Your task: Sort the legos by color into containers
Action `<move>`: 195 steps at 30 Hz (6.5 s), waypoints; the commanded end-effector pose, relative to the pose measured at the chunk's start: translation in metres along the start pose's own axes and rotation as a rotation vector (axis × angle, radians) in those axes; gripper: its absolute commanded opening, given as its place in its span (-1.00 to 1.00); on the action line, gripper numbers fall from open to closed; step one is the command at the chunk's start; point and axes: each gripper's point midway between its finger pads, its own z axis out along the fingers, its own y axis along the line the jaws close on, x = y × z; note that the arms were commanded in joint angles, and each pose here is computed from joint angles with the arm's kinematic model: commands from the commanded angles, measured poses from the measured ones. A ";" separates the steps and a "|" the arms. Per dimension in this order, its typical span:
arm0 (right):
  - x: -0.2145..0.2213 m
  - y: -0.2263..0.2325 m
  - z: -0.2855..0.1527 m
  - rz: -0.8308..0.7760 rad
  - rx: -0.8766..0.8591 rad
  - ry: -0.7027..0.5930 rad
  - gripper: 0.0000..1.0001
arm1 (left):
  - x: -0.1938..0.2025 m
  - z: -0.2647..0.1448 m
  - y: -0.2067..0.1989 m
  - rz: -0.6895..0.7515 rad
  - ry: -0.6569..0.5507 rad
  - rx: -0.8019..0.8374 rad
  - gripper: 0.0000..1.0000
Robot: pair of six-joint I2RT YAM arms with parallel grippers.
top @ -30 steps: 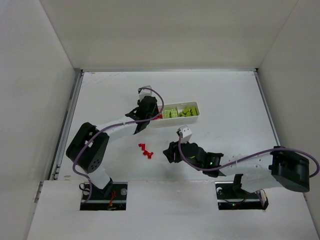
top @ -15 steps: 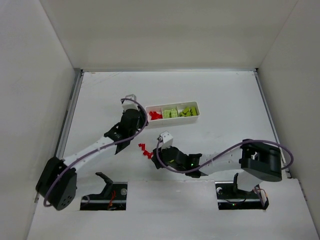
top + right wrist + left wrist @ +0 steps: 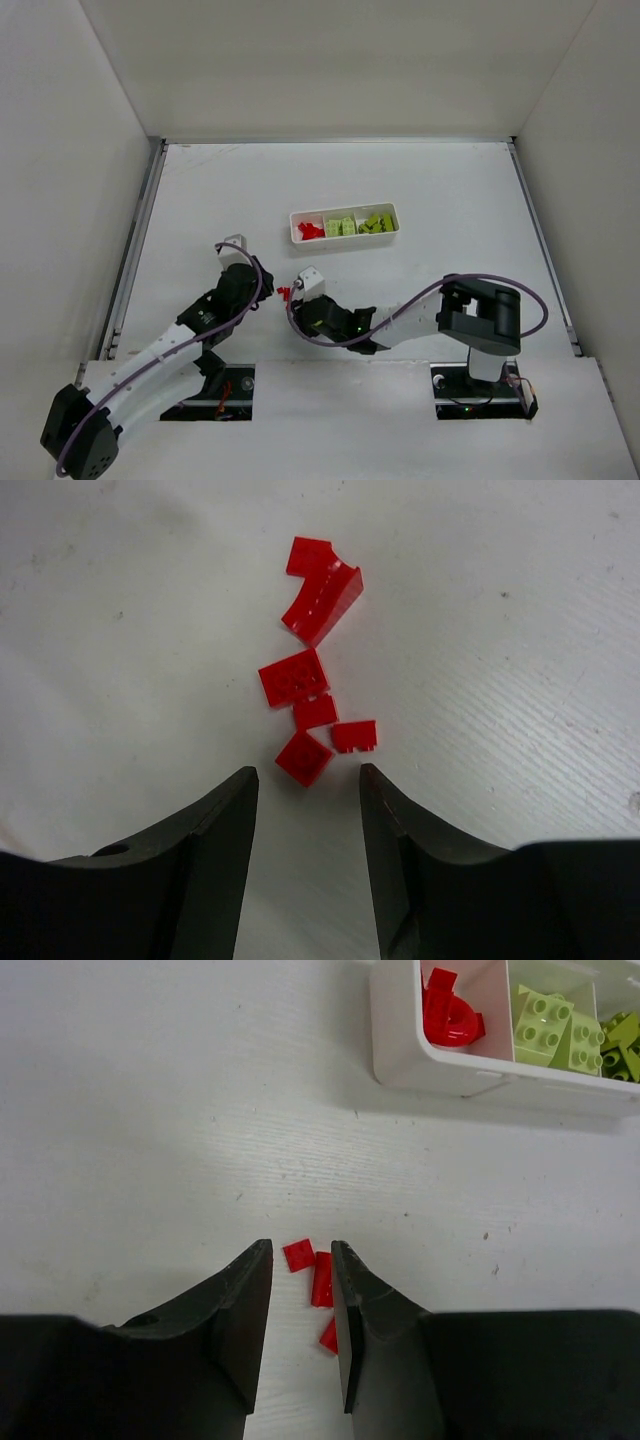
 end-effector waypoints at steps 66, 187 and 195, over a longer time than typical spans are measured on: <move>-0.209 -0.118 0.035 0.210 0.115 -0.353 -0.42 | 0.076 0.003 -0.028 0.155 0.143 0.056 -0.83; -0.188 -0.131 0.035 0.213 0.193 -0.299 0.04 | 0.045 0.028 -0.005 0.104 0.037 -0.123 -0.27; -0.125 -0.092 0.006 0.219 0.122 -0.260 -0.02 | 0.052 0.034 -0.008 0.126 0.051 -0.133 -0.29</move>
